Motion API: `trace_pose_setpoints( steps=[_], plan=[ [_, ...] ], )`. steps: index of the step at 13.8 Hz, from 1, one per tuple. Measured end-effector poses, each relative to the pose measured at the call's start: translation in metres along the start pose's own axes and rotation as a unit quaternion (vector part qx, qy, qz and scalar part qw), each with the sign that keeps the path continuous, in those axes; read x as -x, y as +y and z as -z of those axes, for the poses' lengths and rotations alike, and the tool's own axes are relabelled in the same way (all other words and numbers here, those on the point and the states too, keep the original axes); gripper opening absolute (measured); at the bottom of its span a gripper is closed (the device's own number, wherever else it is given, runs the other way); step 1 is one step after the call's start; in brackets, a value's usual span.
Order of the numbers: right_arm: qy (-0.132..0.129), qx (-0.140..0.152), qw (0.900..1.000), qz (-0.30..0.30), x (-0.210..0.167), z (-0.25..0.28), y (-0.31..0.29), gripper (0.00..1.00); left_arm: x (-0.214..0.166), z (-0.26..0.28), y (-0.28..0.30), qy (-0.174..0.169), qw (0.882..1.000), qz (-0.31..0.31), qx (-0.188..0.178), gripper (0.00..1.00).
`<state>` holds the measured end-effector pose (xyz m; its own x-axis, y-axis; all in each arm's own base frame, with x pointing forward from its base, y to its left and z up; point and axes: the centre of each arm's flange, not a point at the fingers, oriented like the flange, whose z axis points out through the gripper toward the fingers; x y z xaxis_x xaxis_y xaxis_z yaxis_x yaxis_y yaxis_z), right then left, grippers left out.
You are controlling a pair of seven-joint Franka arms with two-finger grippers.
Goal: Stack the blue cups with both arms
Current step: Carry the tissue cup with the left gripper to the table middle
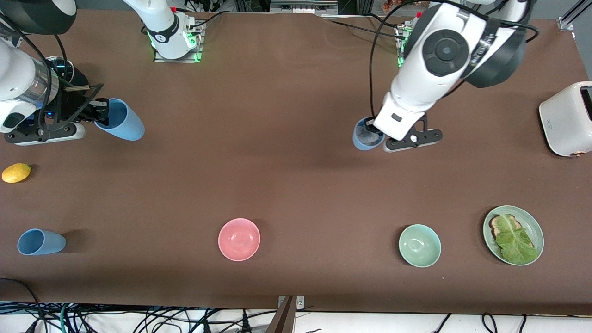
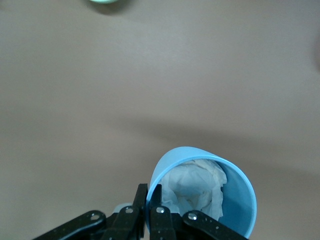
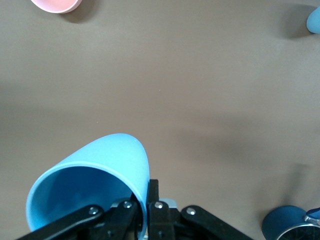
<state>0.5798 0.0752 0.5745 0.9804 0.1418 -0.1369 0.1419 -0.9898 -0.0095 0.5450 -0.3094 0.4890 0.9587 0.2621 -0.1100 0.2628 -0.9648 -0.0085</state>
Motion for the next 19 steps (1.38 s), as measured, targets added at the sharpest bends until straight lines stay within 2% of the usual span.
trace_pose_setpoints(
  steps=[3, 7, 15, 19],
  plan=[
    [-0.003, 0.000, 1.000, 0.004, -0.003, -0.004, -0.005, 0.05, 0.031, -0.008, 0.049, 0.015, 0.999, 0.039, 0.014, 0.06],
    [-0.008, 0.001, 1.000, 0.009, -0.006, -0.010, -0.010, 0.05, 0.054, -0.038, 0.095, 0.026, 0.995, 0.090, 0.034, 0.06],
    [-0.011, 0.002, 1.000, 0.009, -0.010, -0.014, -0.021, 0.05, 0.067, -0.115, 0.150, 0.036, 0.988, 0.138, 0.064, 0.06],
    [-0.012, 0.002, 1.000, 0.002, -0.011, -0.015, -0.024, 0.05, 0.070, -0.147, 0.162, 0.034, 0.987, 0.146, 0.063, 0.06]
  ],
)
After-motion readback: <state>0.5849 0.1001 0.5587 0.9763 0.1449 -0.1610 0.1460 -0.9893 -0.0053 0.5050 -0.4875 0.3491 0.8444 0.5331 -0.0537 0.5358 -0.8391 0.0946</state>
